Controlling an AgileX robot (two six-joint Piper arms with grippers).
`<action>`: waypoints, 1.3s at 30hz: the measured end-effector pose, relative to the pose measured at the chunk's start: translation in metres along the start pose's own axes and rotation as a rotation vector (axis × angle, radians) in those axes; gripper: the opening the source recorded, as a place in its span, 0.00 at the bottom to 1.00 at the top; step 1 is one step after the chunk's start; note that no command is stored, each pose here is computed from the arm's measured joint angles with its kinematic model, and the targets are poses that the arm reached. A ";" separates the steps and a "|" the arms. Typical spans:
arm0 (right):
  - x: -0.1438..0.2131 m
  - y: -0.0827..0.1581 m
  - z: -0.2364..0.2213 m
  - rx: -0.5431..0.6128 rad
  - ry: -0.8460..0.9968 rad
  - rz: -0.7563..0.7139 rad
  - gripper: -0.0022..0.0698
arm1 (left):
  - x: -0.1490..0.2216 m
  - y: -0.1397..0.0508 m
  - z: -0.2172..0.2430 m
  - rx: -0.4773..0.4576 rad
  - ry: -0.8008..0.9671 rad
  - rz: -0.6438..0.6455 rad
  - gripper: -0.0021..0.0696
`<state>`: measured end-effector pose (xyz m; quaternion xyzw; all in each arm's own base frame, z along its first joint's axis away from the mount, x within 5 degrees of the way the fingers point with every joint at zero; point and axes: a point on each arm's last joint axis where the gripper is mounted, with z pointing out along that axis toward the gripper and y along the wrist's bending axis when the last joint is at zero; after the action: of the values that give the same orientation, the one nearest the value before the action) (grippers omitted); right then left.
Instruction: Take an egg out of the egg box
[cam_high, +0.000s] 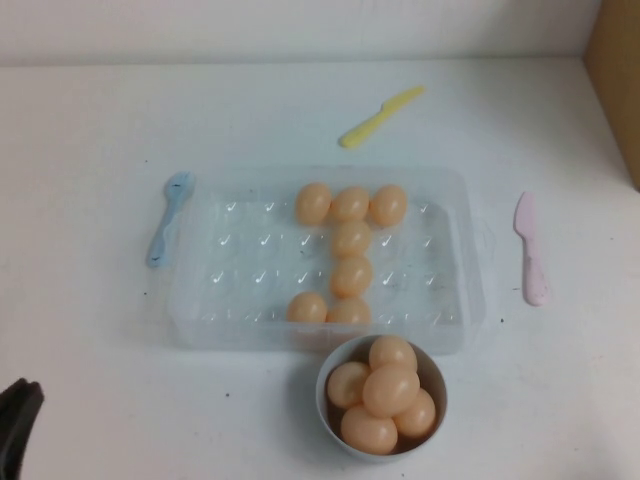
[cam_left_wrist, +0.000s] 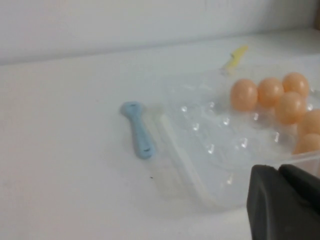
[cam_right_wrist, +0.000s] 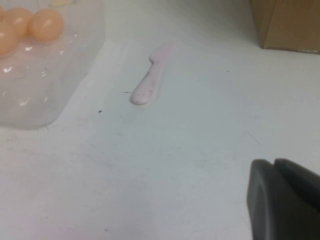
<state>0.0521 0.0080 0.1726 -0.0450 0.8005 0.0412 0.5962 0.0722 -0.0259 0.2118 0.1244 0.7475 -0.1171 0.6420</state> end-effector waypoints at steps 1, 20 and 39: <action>0.000 0.000 0.000 0.000 0.000 0.000 0.01 | 0.004 0.002 -0.002 -0.023 -0.017 -0.006 0.03; 0.000 0.000 0.000 0.000 0.001 0.000 0.01 | 0.034 0.019 -0.019 -0.318 0.043 -0.069 0.02; 0.000 0.000 0.000 -0.001 0.001 0.003 0.01 | 0.042 0.019 -0.020 -0.329 0.137 -0.090 0.02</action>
<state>0.0521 0.0081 0.1726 -0.0441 0.8008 0.0426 0.5958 0.0542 0.0005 0.1727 -0.0081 0.8033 -0.0133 0.5954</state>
